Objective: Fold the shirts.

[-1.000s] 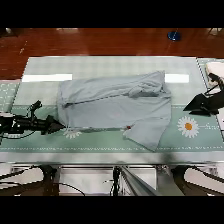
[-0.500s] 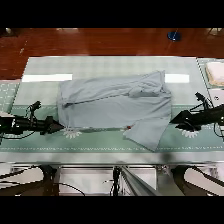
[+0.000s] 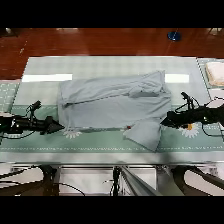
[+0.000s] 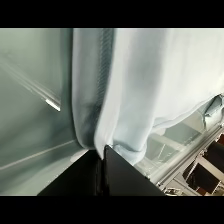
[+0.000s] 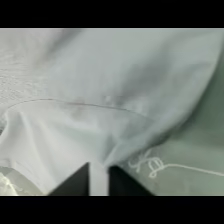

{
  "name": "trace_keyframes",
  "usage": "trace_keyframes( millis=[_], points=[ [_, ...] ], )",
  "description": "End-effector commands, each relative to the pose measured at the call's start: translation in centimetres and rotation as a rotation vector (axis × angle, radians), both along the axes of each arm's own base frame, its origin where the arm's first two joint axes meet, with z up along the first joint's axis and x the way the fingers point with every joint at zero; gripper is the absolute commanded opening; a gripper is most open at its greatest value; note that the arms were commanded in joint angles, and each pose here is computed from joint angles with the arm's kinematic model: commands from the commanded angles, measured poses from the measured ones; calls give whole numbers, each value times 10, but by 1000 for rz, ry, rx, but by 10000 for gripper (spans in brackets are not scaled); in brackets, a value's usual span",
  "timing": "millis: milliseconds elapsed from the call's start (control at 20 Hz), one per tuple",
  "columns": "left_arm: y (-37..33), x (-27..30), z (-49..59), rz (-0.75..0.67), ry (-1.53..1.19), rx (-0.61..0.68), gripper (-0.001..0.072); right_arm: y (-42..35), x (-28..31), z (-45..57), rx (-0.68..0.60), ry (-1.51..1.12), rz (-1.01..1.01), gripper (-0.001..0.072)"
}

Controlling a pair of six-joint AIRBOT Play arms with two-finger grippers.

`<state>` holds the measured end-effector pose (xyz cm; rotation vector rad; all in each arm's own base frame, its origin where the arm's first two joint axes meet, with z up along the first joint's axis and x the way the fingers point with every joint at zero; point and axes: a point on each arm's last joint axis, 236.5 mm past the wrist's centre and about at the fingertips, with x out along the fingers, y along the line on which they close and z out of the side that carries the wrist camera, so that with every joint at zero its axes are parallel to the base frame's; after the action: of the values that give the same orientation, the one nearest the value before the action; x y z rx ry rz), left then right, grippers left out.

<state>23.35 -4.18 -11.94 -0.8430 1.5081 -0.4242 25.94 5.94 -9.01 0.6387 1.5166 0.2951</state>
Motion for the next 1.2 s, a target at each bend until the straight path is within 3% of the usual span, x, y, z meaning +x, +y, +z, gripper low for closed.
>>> trace_keyframes(
  millis=[0, 350, 550, 700, 950, 1150],
  points=[
    [1, 7, 7, -4, -17, -12, 32, 0, 10, -6, -44, -26, -22, 23],
    [5, 33, 44, -38, -99, -52, 30, -8, 71, 82, -80, -330, -56, 20],
    [8, 98, 127, 27, -367, -98, 29, -15, 124, 179, -82, -571, -126, 20],
    [7, 141, 187, -30, -572, -10, 28, -16, 168, 230, -110, -777, -197, 20],
    [-6, 208, 204, 27, -715, 118, 29, -16, 214, 167, -108, -689, -257, 21],
    [-9, 219, 157, 34, -616, 96, 30, -34, 243, 116, -172, -669, -301, 21]
  ],
)
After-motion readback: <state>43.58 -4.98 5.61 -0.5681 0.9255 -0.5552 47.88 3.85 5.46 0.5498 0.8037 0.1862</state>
